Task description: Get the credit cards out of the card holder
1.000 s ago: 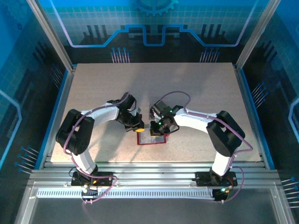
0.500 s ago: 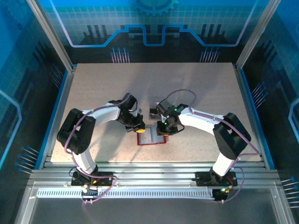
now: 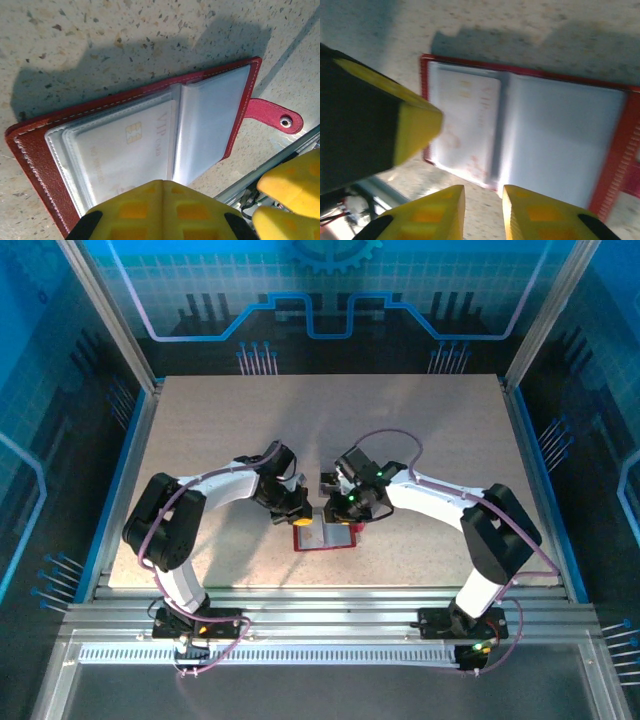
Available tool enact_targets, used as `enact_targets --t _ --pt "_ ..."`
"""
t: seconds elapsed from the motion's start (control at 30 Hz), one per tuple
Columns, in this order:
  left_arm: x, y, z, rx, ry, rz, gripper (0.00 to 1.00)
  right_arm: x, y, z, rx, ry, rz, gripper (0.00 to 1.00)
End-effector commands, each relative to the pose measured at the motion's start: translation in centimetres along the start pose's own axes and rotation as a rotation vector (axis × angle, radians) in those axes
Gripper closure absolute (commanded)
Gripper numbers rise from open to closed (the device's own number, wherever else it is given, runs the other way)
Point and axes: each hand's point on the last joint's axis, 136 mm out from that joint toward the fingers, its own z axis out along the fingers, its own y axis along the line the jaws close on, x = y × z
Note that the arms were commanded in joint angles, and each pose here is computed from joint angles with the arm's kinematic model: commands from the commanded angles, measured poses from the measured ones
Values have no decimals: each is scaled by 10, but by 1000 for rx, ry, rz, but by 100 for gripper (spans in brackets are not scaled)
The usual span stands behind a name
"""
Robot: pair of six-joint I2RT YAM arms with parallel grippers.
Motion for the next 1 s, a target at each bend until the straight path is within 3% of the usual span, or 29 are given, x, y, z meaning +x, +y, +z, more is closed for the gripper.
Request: enact_targets --t 0.0,0.23,0.97 --pt "10 1 8 12 44 5 100 -7 18 13 -158 23 50 78" --pt "14 11 17 -14 63 -4 100 -7 7 27 -179 43 87 88" --pt "17 24 19 -61 68 -4 100 0 -8 51 -169 103 116 82"
